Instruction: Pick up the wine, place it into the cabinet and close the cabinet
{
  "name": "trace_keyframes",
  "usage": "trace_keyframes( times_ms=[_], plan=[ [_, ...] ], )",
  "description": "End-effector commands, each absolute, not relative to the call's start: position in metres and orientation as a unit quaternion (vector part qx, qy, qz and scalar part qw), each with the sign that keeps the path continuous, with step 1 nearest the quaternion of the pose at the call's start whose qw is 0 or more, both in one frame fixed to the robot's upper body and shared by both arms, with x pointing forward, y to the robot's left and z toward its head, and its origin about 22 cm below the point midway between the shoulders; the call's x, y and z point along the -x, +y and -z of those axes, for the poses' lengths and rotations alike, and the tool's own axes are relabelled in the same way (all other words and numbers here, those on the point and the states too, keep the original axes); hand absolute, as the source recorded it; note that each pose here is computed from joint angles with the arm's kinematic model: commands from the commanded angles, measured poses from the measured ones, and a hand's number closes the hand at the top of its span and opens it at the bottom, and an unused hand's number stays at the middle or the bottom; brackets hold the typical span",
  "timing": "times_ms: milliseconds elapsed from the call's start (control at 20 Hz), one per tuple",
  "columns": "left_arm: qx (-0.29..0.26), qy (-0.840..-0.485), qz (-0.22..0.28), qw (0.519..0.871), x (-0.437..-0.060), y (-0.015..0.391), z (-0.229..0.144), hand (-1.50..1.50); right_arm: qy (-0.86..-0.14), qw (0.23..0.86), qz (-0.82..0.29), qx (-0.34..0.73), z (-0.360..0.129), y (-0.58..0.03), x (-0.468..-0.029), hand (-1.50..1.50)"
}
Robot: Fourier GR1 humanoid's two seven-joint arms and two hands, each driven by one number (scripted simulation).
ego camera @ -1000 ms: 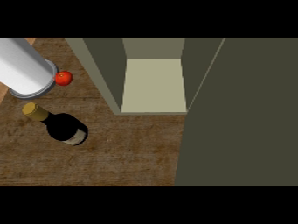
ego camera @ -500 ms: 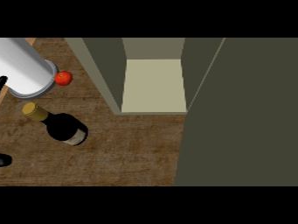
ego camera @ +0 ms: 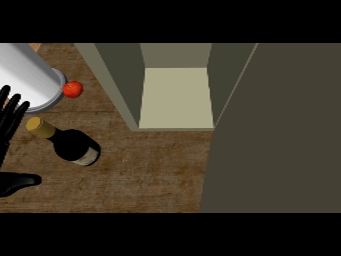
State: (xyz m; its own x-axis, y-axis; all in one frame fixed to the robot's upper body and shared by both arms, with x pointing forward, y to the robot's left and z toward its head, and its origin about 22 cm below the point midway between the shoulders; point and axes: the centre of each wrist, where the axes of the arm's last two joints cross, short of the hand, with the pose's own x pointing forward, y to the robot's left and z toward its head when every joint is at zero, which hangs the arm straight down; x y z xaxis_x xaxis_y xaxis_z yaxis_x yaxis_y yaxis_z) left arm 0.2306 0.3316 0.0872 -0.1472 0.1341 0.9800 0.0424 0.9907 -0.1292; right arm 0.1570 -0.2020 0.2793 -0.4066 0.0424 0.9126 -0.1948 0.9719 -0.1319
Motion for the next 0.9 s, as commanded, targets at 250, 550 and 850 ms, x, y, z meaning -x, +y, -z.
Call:
trace_keyframes(
  times_ms=[250,550,850],
  plan=[
    [0.037,-0.744,-0.027,0.666,-0.222,0.331,-0.028,-1.50,-0.832,0.531,-0.133,-0.089,-0.285,-0.202,-0.122,-1.50],
    [0.038,-0.739,-0.043,0.671,-0.234,0.361,-0.012,-1.50,-0.834,0.531,-0.115,-0.093,-0.286,-0.193,-0.121,-1.50],
    [0.047,-0.730,-0.035,0.681,-0.236,0.353,0.030,-1.50,-0.834,0.530,-0.125,-0.088,-0.290,-0.202,-0.133,-1.50]
  ],
)
